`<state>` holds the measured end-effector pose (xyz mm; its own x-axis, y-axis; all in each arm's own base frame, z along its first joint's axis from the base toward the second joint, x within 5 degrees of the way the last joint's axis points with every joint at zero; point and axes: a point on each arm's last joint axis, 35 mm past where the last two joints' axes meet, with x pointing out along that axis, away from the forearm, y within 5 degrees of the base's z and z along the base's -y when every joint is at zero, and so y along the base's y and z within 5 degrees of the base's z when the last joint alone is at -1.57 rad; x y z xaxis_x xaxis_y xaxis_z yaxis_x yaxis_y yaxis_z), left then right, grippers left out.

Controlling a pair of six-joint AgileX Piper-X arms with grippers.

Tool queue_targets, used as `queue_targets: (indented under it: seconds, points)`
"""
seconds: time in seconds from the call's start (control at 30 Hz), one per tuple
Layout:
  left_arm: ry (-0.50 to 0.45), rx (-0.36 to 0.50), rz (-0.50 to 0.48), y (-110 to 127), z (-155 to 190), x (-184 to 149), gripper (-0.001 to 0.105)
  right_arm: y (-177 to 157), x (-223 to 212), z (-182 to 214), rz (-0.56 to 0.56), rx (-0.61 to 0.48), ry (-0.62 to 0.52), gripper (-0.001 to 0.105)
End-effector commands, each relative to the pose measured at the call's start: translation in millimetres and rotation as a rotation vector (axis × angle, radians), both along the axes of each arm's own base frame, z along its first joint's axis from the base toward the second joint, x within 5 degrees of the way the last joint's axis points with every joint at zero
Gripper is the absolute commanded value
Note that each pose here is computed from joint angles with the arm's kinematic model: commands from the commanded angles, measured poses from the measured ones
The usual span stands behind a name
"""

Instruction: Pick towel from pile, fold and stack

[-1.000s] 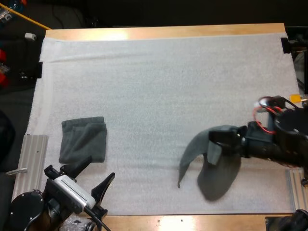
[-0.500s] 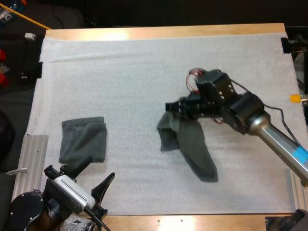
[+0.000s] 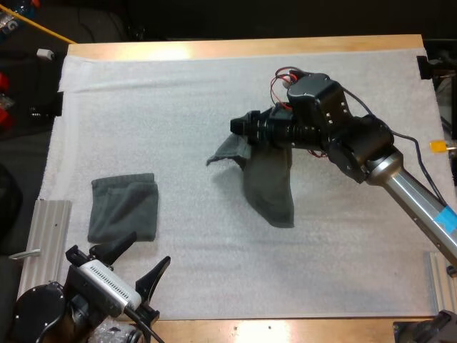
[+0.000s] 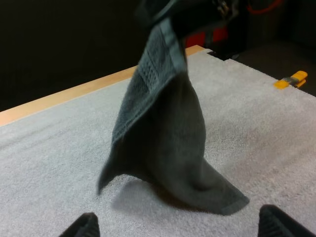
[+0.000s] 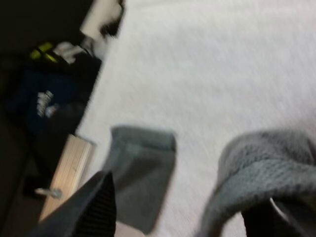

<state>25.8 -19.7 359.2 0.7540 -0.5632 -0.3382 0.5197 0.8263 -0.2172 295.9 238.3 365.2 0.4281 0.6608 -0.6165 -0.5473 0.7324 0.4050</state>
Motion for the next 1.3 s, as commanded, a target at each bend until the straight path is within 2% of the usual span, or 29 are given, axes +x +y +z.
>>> queue_targets:
  seconds: [0.0,0.2,0.37,0.47,0.53,0.63,0.73,0.8,1.03,1.27]
  points:
    - [-0.008,-0.015,-0.007,-0.2,3.6,-0.6,0.062,-4.2,-3.4,4.4,-0.002,-0.021,0.002,0.055]
    - [-0.007,-0.021,-0.024,-0.7,3.7,-1.0,0.062,-17.0,-10.5,-11.9,-0.053,-0.275,0.028,0.055]
    - [-0.002,-0.032,-0.04,-1.3,3.8,-1.4,0.062,-29.4,-20.3,-23.9,0.031,-0.531,0.033,0.055]
    - [-0.002,-0.034,-0.045,-1.4,3.8,-1.5,0.062,-40.7,-25.1,-28.1,0.018,-0.752,0.011,0.055]
    - [-0.002,-0.034,-0.047,-1.5,3.8,-1.5,0.062,-50.7,-29.5,-29.9,0.003,-0.944,-0.001,0.055]
    - [-0.002,-0.034,-0.047,-1.5,3.8,-1.5,0.062,-60.9,-38.2,-31.8,0.055,-1.104,0.04,0.055]
    - [-0.002,-0.034,-0.047,-1.5,3.8,-1.5,0.062,-66.0,-44.7,-32.9,0.083,-1.153,0.096,0.055]
    - [-0.002,-0.034,-0.047,-1.5,3.8,-1.5,0.062,-67.7,-47.8,-31.5,0.092,-1.146,0.117,0.055]
    - [0.049,-0.024,-0.046,-1.0,-1.2,-3.5,0.062,-67.2,-58.0,-19.8,0.091,-0.954,0.16,0.055]
    - [0.067,-0.02,-0.046,-0.8,-3.0,-4.3,0.062,-63.0,-56.7,-35.7,0.077,-0.871,0.198,0.055]
